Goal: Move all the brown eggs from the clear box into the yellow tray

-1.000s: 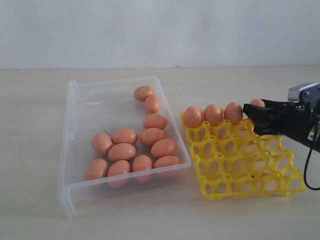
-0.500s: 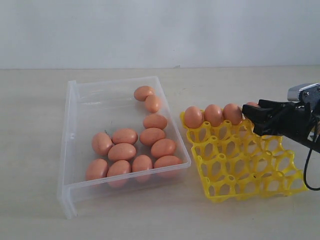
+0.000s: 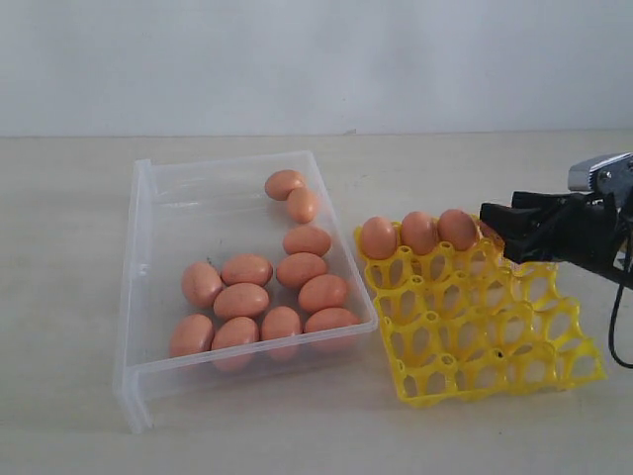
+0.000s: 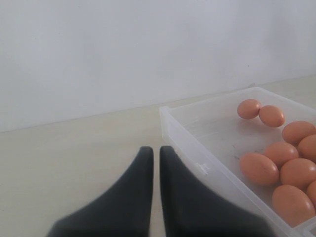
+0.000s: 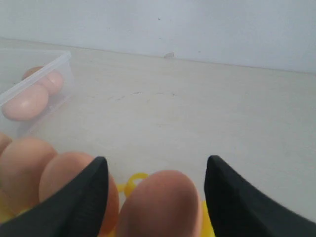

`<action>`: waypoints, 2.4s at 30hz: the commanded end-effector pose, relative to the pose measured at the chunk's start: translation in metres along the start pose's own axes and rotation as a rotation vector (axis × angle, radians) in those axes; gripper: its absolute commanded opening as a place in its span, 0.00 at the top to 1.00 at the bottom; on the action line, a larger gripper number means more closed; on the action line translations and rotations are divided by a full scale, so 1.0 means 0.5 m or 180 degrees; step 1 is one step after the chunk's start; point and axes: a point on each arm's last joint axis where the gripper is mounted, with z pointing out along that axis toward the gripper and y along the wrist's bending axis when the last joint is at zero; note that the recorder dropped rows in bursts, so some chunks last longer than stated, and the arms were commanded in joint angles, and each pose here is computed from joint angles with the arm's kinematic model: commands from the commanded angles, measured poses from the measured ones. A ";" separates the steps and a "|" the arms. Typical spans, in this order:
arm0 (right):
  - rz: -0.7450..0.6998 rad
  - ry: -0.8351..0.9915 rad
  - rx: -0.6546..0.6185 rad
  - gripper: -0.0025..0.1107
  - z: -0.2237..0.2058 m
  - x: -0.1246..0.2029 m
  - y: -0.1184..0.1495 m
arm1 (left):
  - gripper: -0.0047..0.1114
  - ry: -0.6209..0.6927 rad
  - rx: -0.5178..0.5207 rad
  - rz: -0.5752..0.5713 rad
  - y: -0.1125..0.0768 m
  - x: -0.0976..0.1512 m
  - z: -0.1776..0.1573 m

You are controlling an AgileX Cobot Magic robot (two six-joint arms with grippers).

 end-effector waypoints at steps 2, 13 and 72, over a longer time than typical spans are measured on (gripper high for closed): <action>-0.0012 0.0021 -0.0032 0.51 -0.008 -0.039 0.007 | 0.93 -0.0001 0.0021 -0.0022 -0.001 0.002 0.000; 0.0150 0.0739 -0.0364 0.98 -0.035 -0.079 0.043 | 0.93 -0.0001 0.0021 -0.0022 -0.001 0.002 0.000; -0.0242 0.1585 -0.1350 0.78 -0.007 -0.229 0.502 | 0.93 -0.0001 0.0021 -0.0022 -0.001 0.002 0.000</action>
